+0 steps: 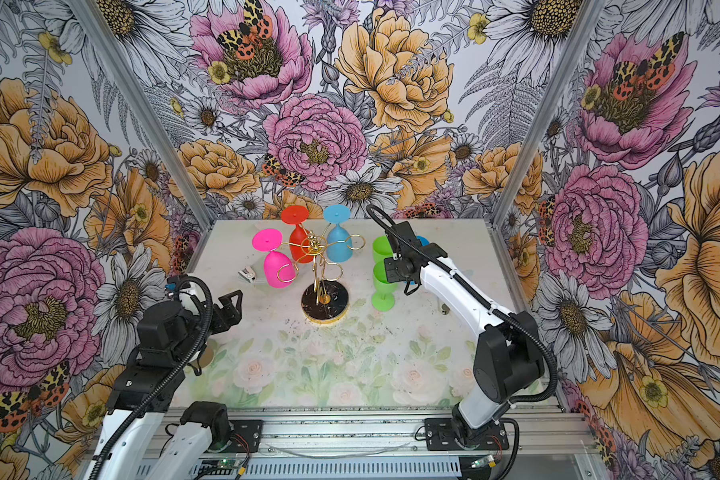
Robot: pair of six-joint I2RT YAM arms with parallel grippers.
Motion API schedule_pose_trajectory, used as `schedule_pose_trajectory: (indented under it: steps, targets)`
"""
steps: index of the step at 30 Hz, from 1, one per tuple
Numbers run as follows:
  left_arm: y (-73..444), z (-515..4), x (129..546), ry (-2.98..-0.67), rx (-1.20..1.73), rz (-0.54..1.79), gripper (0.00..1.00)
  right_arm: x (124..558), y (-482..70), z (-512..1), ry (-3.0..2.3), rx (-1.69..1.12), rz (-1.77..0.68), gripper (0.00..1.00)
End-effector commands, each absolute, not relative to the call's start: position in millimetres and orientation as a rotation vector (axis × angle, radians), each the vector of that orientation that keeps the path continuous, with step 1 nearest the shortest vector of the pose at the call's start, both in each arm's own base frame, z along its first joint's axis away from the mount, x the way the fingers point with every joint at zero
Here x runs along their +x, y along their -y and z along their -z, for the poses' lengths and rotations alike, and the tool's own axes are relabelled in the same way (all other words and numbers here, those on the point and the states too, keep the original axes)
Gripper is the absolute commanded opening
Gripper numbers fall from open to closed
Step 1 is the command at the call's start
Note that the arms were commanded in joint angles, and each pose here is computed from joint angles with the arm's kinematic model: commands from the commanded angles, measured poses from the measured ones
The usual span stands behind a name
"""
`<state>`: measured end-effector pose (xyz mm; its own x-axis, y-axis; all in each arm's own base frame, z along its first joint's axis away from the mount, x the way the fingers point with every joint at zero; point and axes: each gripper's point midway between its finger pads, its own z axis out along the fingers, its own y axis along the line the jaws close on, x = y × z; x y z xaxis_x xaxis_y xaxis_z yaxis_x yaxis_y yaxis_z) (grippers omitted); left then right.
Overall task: Take the wine glass off the wine glass rack
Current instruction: 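Set the lime-green glass upright on the table and open the right gripper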
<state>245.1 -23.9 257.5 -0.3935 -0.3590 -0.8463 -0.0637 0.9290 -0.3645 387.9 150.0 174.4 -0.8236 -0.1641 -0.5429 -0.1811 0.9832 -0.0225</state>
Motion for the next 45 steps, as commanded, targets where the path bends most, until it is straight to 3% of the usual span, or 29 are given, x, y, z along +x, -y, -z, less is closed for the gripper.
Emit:
schedule_pose_trajectory:
  steps: [1, 6, 17, 29, 33, 36, 45]
  targets:
    - [27.5, -259.8, 247.6, -1.938, -0.308, 0.382, 0.89, 399.5, -156.9, -183.5, -2.515, -0.249, -0.045, 0.00]
    - [26.3, -258.9, 248.1, -1.938, -0.315, 0.385, 0.89, 401.3, -158.6, -181.4, -2.516, -0.253, -0.050, 0.00]
    - [26.7, -257.8, 248.5, -1.939, -0.316, 0.393, 0.89, 402.2, -162.2, -180.4, -2.514, -0.261, -0.073, 0.11]
    - [28.0, -255.0, 251.3, -1.947, -0.318, 0.403, 0.89, 389.6, -160.9, -213.6, -2.444, -0.250, -0.133, 0.41]
    - [34.8, -256.0, 255.4, -1.950, -0.293, 0.445, 0.89, 374.9, -153.7, -234.8, -2.391, -0.238, -0.156, 0.63]
    - [40.3, -262.9, 258.1, -1.954, -0.275, 0.486, 0.89, 358.6, -149.3, -247.5, -2.356, -0.232, -0.196, 0.73]
    - [43.8, -319.9, 265.7, -1.870, -0.278, 0.577, 0.90, 305.3, -154.8, -263.2, -2.216, -0.263, -0.446, 0.89]
